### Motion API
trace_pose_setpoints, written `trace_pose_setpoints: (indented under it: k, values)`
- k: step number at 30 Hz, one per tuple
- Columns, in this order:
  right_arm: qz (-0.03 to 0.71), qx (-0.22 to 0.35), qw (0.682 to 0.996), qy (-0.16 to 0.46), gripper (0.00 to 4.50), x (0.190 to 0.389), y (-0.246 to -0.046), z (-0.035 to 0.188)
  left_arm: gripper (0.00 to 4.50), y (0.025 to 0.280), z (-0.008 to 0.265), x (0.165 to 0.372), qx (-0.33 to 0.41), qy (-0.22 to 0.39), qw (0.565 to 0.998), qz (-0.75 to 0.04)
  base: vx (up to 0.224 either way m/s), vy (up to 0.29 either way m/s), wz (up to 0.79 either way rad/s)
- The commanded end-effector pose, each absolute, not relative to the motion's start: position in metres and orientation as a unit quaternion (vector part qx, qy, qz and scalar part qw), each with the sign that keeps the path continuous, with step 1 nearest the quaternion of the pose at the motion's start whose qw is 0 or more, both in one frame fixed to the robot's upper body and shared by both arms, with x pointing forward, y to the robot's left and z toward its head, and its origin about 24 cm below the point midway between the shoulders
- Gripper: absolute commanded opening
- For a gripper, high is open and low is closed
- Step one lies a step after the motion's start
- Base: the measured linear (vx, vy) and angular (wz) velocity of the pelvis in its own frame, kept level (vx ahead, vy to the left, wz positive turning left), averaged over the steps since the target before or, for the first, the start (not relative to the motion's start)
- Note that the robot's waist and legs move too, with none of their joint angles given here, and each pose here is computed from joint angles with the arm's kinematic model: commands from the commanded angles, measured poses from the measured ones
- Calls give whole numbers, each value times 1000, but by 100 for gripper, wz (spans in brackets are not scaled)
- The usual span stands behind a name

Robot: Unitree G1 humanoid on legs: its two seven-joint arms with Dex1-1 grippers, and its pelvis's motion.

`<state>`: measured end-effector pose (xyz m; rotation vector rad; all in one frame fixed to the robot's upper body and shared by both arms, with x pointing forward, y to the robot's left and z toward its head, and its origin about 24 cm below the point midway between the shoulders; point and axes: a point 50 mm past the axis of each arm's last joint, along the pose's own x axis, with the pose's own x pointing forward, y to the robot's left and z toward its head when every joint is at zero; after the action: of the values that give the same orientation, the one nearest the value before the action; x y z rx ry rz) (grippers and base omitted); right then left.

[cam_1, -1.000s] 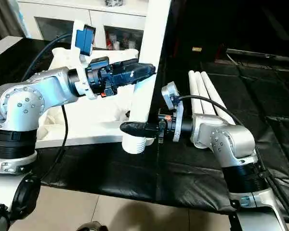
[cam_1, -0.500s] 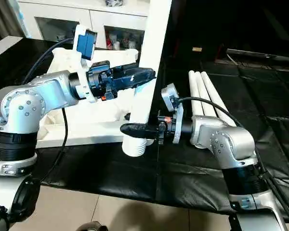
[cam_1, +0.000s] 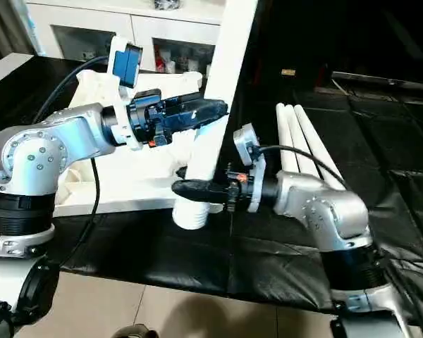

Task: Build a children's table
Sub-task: Pick table leg

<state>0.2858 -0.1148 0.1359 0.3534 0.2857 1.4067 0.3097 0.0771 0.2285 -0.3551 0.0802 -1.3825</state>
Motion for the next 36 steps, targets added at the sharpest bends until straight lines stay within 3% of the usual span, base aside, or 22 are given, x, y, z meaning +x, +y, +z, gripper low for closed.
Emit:
trace_pose_setpoints:
  k: [1, 7, 18, 22, 24, 26, 30, 36]
  values:
    - [626, 172, 750, 125, 196, 287, -121, 138, 249, 69, 244, 300, -160, 9, 730, -665, 0, 0, 0]
    - [606, 183, 766, 109, 196, 288, -119, 135, 294, 70, 250, 304, -201, -12, 735, -647, 0, 0, 0]
    - [546, 169, 818, 60, 191, 299, -117, 134, 295, 90, 248, 313, -244, -50, 773, -583, 0, 0, 0]
    - [526, 154, 836, 37, 191, 305, -115, 135, 295, 105, 244, 332, -241, -64, 831, -497, 0, 0, 0]
    - [516, 136, 845, 32, 191, 306, -112, 134, 295, 112, 231, 350, -196, -26, 892, -406, 0, 0, 0]
    - [514, 131, 848, 30, 191, 306, -110, 134, 295, 113, 225, 356, -179, -6, 909, -377, 0, 0, 0]
    - [509, 95, 854, 41, 191, 305, -104, 127, 295, 97, 214, 355, -104, 29, 917, -385, 0, 0, 0]
    - [493, 62, 866, 55, 191, 306, -105, 118, 295, 63, 226, 338, -67, 3, 890, -451, 0, 0, 0]
